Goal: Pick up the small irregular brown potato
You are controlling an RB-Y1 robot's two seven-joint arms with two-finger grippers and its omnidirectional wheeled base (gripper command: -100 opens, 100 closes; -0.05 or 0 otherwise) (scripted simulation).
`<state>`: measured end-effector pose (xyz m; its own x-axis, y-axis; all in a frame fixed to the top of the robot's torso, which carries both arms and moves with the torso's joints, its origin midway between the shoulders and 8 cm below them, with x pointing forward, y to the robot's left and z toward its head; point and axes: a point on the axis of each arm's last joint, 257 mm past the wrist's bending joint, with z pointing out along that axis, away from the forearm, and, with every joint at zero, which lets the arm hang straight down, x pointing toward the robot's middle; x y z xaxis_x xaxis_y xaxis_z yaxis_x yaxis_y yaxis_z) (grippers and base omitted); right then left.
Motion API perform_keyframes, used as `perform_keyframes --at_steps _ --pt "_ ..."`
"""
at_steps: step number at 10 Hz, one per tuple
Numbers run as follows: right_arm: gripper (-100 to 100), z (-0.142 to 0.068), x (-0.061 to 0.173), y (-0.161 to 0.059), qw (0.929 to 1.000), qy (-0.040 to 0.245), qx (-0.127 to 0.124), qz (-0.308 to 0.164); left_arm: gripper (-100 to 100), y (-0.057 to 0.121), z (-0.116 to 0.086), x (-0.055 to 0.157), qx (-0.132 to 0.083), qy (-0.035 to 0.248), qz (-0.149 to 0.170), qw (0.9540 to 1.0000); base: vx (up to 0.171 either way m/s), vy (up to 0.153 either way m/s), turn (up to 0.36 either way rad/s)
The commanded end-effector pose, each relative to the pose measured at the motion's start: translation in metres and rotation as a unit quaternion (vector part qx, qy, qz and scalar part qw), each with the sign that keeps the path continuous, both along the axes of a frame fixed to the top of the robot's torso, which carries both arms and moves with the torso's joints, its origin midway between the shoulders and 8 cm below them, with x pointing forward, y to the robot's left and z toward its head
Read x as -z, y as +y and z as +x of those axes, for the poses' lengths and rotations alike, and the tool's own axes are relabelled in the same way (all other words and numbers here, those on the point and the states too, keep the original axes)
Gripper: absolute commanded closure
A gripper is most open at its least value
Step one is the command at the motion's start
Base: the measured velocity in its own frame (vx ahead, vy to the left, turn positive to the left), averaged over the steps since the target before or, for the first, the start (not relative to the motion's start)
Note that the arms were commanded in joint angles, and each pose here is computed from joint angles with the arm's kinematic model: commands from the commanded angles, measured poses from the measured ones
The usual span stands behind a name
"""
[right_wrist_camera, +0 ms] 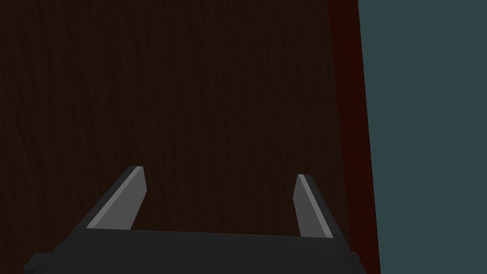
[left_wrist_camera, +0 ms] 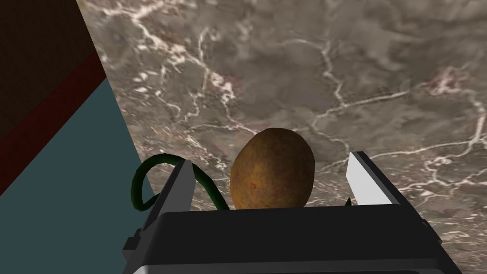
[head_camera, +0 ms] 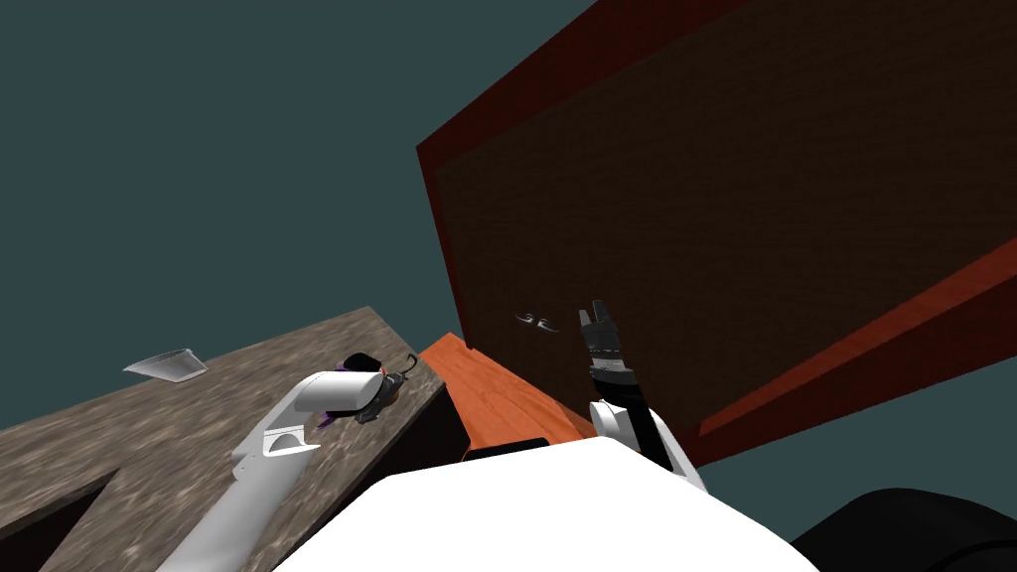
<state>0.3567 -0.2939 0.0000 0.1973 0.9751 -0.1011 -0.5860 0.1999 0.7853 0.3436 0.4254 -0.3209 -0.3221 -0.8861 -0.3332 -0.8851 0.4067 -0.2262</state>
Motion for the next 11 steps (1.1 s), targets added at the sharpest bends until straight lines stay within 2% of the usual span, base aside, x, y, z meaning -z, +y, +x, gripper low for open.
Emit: perform_keyframes --at_steps 1,9,10,11 --pt "0 0.0 0.0 0.0 1.0 0.0 0.0 0.0 -100 0.008 0.007 0.003 -0.009 -0.002 0.001 1.0 -0.044 0.0 -0.112" --pt "0 0.0 0.0 0.0 1.0 0.0 0.0 0.0 -100 0.044 0.03 0.019 -0.049 -0.002 0.002 0.9988 -0.072 -0.003 -0.107" --pt "0 0.0 0.0 0.0 1.0 0.0 0.0 0.0 -100 0.041 0.028 0.019 -0.046 -0.002 0.002 0.9989 -0.032 -0.004 -0.022" --pt "0 0.0 0.0 0.0 1.0 0.0 0.0 0.0 100 0.041 0.028 0.019 -0.047 -0.002 0.002 0.9989 -0.007 0.0 0.012"
